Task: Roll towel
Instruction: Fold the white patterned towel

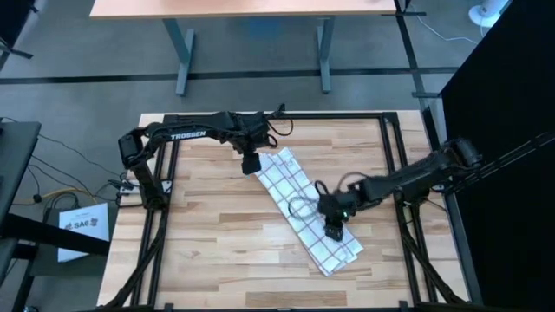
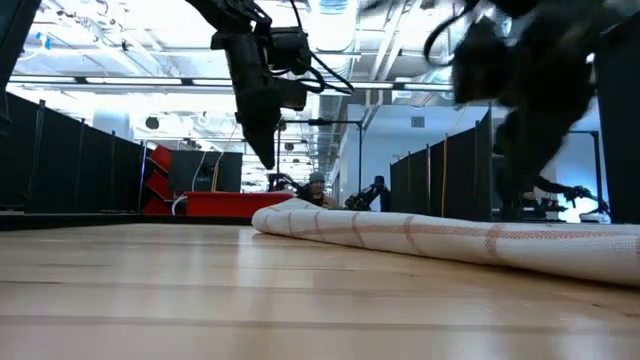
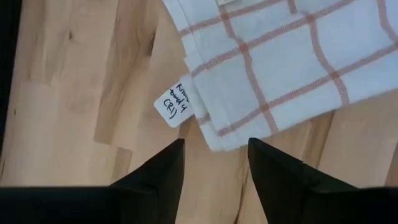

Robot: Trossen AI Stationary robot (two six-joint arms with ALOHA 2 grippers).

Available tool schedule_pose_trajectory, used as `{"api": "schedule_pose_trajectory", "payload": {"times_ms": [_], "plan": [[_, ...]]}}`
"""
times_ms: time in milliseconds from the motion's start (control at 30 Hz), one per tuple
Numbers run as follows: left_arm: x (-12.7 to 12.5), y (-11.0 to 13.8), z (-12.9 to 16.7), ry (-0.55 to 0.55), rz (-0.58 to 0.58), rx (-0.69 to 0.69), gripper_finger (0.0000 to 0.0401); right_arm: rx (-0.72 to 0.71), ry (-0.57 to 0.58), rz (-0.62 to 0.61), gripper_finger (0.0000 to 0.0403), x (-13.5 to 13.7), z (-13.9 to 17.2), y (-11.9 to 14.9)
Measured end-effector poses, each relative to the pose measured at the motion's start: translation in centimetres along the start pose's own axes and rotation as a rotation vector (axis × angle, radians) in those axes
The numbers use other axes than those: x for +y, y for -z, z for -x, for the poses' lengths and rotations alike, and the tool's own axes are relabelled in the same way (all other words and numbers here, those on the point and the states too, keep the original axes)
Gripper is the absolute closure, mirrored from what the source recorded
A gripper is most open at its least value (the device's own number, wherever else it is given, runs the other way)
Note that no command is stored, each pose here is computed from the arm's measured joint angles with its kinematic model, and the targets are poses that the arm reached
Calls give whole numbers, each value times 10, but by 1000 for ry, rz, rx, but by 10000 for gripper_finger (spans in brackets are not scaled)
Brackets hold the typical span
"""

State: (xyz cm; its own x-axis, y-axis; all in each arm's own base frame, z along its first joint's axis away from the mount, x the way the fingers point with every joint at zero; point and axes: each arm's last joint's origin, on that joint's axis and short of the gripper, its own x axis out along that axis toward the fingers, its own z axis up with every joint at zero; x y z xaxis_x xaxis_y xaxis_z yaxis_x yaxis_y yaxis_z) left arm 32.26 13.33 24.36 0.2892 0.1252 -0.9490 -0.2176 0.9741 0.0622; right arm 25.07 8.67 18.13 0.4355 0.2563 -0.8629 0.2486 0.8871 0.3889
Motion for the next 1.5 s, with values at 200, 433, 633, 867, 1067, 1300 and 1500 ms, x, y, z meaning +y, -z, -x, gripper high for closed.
{"api": "schedule_pose_trajectory", "payload": {"times_ms": [200,433,633,867,1067,1300,1500], "plan": [[0,-9,0,-16,-2,-93,242,9,-38,-78,250,35,-8,30],[5,-21,2,-46,-7,-222,242,-38,18,-115,250,37,-24,30],[8,-33,-4,-55,2,-316,242,-61,-20,-112,250,41,-40,27],[14,-44,-58,54,85,-290,242,-65,-37,-131,250,44,-45,28],[14,-54,-83,71,66,-205,249,-84,-76,-143,250,50,-45,28],[16,-56,-112,118,52,-68,262,-86,-82,-131,250,53,-43,27],[21,-59,-114,111,64,-88,264,-74,-87,-123,250,57,-46,32]]}}
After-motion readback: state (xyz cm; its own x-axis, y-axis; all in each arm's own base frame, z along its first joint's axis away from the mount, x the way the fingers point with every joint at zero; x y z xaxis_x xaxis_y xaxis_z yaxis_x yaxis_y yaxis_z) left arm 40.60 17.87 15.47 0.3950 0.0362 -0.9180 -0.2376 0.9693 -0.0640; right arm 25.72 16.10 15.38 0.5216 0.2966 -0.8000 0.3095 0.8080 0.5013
